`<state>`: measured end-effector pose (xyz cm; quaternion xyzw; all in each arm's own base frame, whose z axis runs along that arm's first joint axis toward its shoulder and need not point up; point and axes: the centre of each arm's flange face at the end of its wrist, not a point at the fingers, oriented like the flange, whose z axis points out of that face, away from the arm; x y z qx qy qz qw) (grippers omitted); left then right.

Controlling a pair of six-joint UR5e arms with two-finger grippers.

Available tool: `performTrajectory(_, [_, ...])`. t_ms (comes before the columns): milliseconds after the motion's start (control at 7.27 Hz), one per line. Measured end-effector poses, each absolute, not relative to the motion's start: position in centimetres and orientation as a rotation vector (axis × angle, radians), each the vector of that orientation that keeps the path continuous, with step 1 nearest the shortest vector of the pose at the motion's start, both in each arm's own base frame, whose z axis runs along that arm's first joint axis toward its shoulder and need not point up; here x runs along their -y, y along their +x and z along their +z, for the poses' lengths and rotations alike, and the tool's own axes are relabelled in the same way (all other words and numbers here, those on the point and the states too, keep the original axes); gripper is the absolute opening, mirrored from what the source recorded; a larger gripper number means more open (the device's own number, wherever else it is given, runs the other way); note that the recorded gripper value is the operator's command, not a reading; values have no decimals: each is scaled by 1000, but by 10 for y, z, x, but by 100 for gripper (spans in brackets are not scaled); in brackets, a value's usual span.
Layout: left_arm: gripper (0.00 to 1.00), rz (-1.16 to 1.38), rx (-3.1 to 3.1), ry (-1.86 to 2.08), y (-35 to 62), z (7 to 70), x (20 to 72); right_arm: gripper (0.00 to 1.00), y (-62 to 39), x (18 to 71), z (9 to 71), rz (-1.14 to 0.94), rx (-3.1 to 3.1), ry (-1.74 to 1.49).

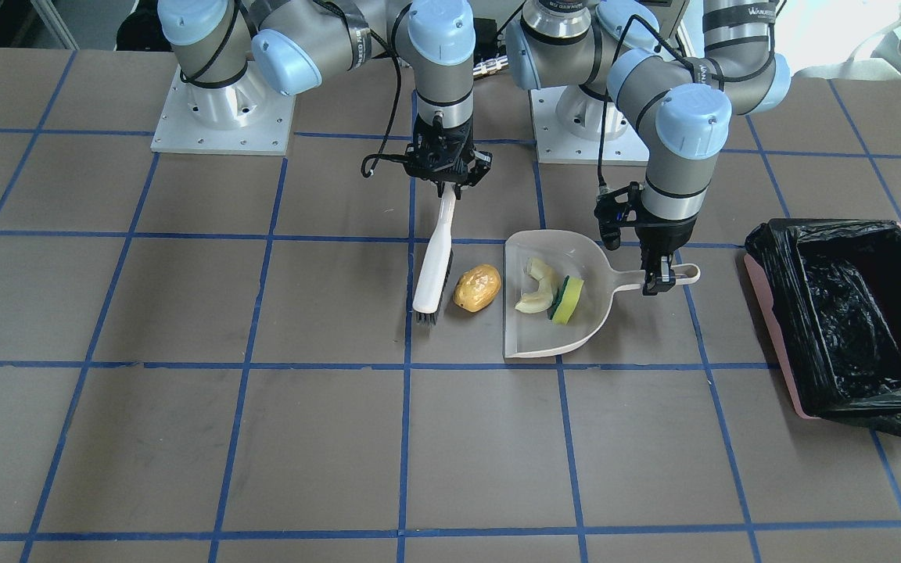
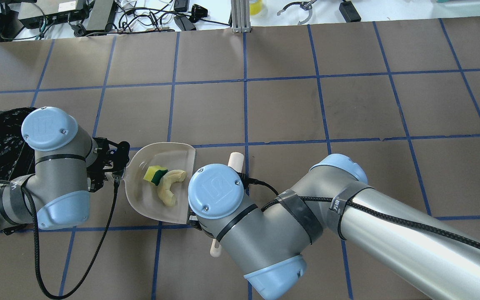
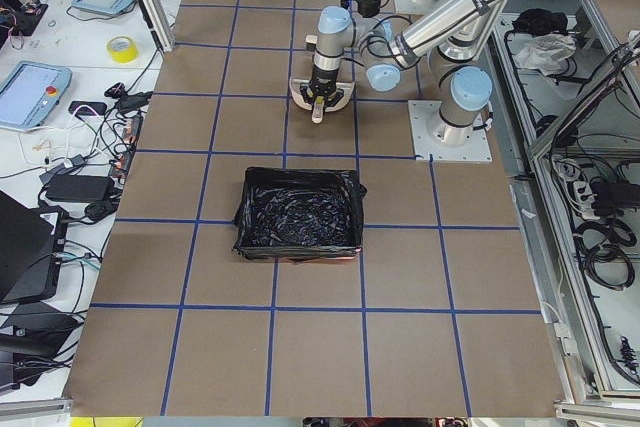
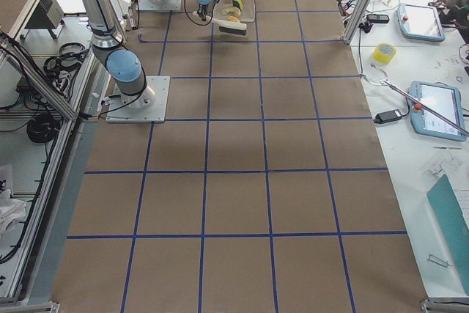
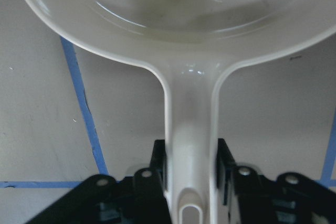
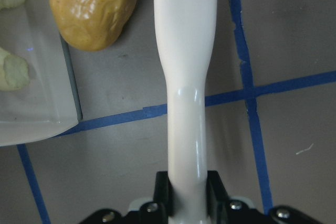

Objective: Sweep and dump trash into bin
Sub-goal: 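Sweep the yellow paper ball into the dustpan with the right gripper's brush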

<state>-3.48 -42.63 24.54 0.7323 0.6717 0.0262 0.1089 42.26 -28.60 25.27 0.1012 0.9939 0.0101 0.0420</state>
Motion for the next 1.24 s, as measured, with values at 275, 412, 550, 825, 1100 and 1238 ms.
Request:
performTrajectory(275, [0,76,-1971,2149,-34,248,429,0,442,294,239,16,-3030,305])
performTrajectory(412, [0,76,-1970,2148,-34,249,430,0,459,298,240,2,-3016,312])
performTrajectory(550, [0,77,-1969,2149,-34,249,430,0,476,301,238,-4,-3005,331])
performTrajectory(825, [0,76,-1968,2149,-34,249,430,0,507,302,233,-7,-2977,379])
performTrajectory(1100, [0,71,-1967,2145,-34,251,431,0,532,297,236,-3,-2922,424])
performTrajectory(1238, [0,66,-1968,2143,-33,252,431,0,543,295,240,-4,-2907,435])
